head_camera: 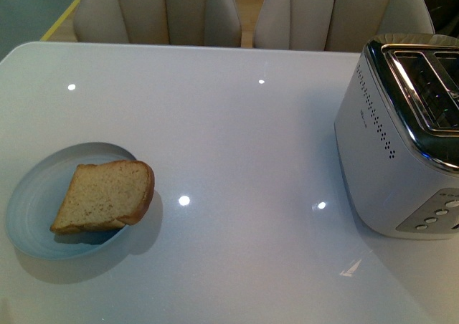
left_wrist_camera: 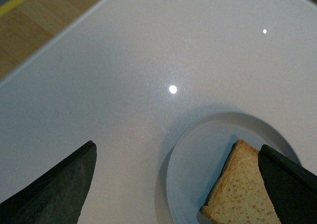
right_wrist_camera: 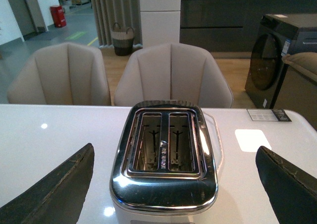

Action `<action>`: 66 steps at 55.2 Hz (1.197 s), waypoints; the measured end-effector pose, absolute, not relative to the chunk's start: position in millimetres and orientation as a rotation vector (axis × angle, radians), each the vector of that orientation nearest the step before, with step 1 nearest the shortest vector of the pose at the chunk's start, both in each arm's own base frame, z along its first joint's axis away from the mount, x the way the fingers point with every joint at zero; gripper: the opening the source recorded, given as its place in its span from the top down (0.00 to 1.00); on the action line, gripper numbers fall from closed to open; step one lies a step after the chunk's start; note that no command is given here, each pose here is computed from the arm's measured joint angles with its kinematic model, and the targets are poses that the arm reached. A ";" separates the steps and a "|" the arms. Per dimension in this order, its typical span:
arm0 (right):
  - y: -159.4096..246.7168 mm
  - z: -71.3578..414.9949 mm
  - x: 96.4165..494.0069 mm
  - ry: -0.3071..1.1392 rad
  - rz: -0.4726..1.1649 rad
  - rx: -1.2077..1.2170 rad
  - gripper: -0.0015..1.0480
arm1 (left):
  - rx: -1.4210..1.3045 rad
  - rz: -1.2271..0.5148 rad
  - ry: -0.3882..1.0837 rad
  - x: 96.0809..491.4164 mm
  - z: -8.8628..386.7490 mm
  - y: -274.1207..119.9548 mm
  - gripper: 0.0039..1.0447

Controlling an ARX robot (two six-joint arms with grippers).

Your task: Left arm holds plate, right arm toasts bread

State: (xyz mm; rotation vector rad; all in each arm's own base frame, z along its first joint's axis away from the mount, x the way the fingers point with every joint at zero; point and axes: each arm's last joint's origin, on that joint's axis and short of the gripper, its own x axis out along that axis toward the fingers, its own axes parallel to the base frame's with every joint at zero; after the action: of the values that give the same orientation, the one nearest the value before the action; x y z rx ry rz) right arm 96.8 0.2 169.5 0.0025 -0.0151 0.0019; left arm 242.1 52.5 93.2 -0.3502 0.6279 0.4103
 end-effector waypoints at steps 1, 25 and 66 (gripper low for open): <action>0.2 169.5 96.8 -0.015 0.002 0.002 0.09 | -0.353 0.412 0.634 243.1 90.8 52.9 0.07; 0.2 169.5 96.8 -0.015 0.002 0.002 0.09 | -0.367 0.406 0.804 270.7 17.9 60.4 0.07; 0.2 169.5 96.8 -0.015 0.002 0.002 0.09 | -0.325 0.245 0.920 311.2 -34.1 51.0 0.13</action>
State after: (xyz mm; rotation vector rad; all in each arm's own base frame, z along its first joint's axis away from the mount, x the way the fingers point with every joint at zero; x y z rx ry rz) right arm 96.8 0.2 169.5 0.0025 -0.0151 0.0019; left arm 311.2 51.0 -34.1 -0.3247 0.9197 0.2453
